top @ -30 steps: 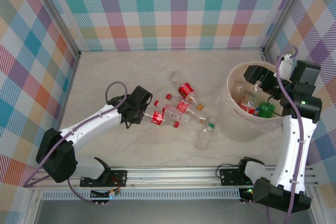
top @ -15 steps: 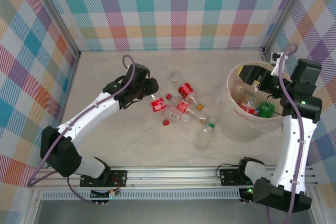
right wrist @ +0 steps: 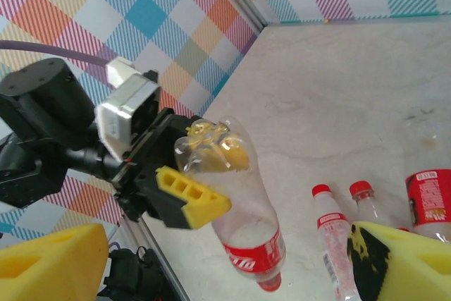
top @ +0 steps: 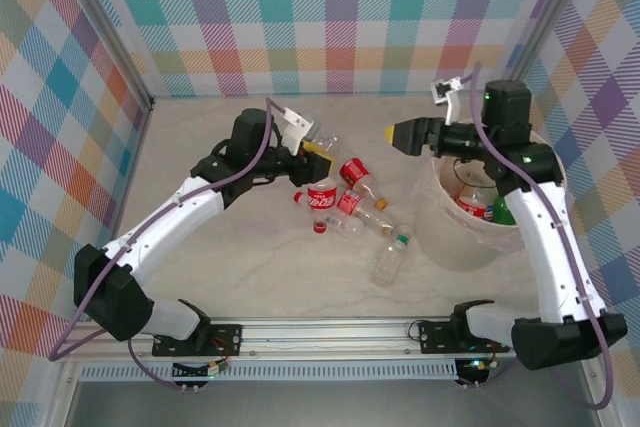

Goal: Put the plastic bottles in the bin

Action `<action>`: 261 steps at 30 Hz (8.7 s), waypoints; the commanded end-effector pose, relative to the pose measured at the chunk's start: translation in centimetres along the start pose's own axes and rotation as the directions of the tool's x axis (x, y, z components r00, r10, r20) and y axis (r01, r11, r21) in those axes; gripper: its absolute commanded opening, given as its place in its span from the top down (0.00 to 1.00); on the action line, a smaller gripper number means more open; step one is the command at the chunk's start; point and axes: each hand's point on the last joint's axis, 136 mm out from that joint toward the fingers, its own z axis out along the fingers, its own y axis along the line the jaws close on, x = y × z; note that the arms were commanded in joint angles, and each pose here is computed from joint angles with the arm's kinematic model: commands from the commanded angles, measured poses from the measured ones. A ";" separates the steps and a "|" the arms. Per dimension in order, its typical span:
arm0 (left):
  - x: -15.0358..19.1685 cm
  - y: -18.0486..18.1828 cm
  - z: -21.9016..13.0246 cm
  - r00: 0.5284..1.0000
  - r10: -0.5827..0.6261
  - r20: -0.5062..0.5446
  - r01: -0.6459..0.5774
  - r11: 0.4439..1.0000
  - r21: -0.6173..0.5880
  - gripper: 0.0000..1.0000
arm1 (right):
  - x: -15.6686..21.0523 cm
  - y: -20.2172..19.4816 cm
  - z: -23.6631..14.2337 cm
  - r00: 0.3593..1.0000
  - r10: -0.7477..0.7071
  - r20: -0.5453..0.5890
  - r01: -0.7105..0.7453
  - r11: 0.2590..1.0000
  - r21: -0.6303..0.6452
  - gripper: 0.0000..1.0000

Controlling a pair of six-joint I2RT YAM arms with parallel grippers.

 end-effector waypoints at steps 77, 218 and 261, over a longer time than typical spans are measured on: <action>-11.0 -2.9 0.7 0.955 -0.162 0.248 0.150 0.986 0.067 0.04 | -12.0 5.6 -14.6 0.854 -0.433 0.290 0.225 0.808 0.544 0.53; 23.0 10.6 8.0 0.005 -0.872 0.489 0.852 -0.252 -0.459 0.13 | 2.3 -10.7 -16.4 0.973 0.031 0.228 -0.199 0.612 0.765 0.23; 0.0 3.5 4.4 0.933 -0.321 0.162 0.344 0.928 -0.142 0.67 | -2.4 -0.4 -9.2 0.979 0.094 0.183 -0.121 0.983 0.140 0.23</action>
